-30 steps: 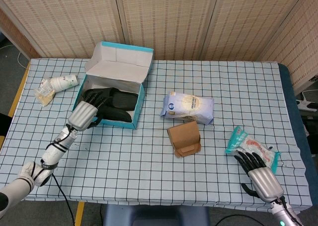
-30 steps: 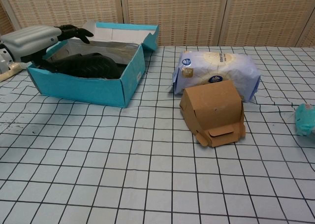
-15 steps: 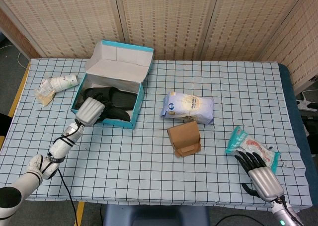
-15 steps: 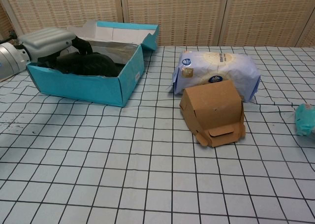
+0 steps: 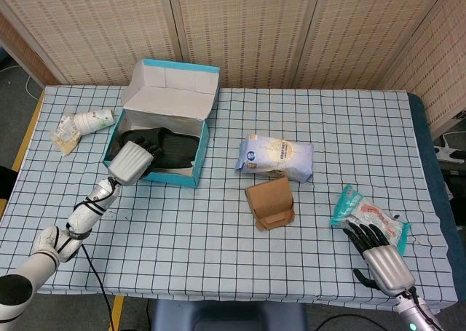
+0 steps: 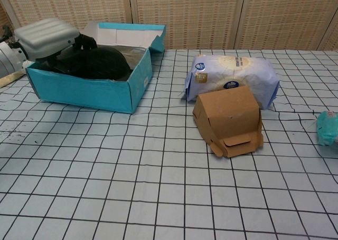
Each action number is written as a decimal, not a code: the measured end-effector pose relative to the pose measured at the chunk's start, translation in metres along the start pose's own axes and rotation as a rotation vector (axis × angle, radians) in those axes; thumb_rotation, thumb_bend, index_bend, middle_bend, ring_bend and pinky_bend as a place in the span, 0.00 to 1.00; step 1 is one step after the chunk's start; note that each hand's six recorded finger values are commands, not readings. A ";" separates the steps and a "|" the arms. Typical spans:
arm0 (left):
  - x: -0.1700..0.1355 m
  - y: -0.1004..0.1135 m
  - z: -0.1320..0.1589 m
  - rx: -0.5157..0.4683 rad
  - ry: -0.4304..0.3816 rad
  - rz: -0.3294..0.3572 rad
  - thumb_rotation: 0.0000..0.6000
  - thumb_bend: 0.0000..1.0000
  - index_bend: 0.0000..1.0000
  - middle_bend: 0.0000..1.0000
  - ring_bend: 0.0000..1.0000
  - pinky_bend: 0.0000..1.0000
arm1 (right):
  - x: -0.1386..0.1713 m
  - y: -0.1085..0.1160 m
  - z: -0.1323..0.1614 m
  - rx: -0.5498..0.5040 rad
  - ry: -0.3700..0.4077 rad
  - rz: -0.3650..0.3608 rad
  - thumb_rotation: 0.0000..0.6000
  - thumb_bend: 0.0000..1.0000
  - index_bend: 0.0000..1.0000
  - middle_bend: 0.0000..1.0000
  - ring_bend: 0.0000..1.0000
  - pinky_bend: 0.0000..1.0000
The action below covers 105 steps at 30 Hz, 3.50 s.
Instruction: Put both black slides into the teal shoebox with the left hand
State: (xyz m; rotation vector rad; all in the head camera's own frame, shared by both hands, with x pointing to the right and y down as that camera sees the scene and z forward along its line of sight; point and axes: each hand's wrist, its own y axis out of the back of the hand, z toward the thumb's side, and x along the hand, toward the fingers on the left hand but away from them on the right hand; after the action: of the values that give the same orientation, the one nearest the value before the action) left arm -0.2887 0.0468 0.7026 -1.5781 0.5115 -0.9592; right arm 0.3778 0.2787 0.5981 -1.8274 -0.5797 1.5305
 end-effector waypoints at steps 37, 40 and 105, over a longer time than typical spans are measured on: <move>0.004 -0.056 0.005 0.451 -0.088 -0.299 1.00 0.71 0.71 0.71 0.54 0.49 | -0.001 -0.004 0.000 0.001 0.005 0.032 0.96 0.24 0.00 0.00 0.00 0.00; 0.003 -0.061 0.006 0.445 -0.100 -0.326 1.00 0.68 0.71 0.70 0.54 0.45 | -0.002 -0.004 0.000 0.000 0.005 0.034 0.96 0.24 0.00 0.00 0.00 0.00; -0.218 0.020 -0.019 -0.393 0.443 -0.056 1.00 0.45 0.00 0.00 0.00 0.02 | 0.005 0.010 0.003 -0.001 0.013 -0.056 0.96 0.24 0.00 0.00 0.00 0.00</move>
State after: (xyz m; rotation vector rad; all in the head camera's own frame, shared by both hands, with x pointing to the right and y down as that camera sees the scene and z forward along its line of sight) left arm -0.4241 0.1975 0.6178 -1.7321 1.0178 -1.3202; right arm 0.3752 0.2762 0.5867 -1.8052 -0.6205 1.4811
